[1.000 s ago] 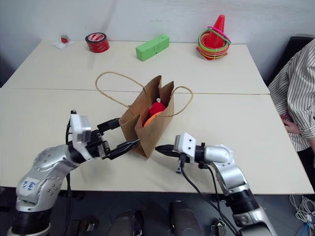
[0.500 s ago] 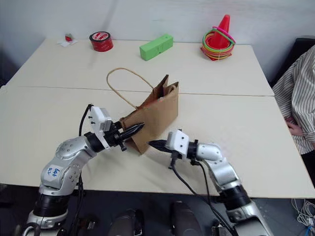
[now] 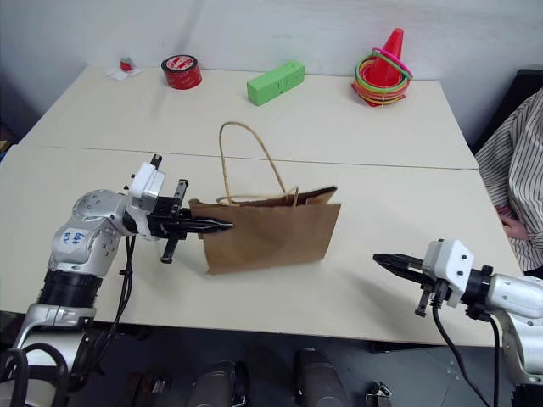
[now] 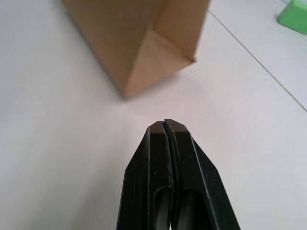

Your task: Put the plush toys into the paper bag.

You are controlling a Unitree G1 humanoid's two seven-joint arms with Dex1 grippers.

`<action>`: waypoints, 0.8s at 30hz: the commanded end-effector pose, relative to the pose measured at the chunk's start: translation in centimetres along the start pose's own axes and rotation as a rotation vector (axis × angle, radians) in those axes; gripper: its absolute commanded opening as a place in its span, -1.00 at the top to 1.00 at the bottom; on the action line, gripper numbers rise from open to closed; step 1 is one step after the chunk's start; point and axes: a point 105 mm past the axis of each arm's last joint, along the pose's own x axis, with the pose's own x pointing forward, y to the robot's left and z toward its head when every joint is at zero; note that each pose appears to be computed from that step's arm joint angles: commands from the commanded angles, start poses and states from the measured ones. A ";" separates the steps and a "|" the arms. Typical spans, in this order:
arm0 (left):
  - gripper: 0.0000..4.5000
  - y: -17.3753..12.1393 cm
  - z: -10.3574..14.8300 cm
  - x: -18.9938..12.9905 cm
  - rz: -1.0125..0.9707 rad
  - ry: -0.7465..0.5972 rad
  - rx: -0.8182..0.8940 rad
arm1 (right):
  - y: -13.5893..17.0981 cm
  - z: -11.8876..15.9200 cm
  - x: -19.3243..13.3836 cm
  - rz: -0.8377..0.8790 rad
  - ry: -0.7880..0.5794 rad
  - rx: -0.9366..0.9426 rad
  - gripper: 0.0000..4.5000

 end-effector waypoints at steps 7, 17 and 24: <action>0.72 0.7 0.2 -2.3 0.110 0.104 0.080 | 0.6 0.2 -0.1 -0.025 -0.043 0.011 1.00; -0.63 -2.6 0.7 -10.0 0.534 0.138 0.076 | -0.8 2.3 0.5 0.051 -0.099 0.020 0.29; -1.00 -7.0 -0.9 -14.6 0.772 0.349 0.081 | -3.7 3.5 -0.1 0.132 -0.042 -0.068 -0.80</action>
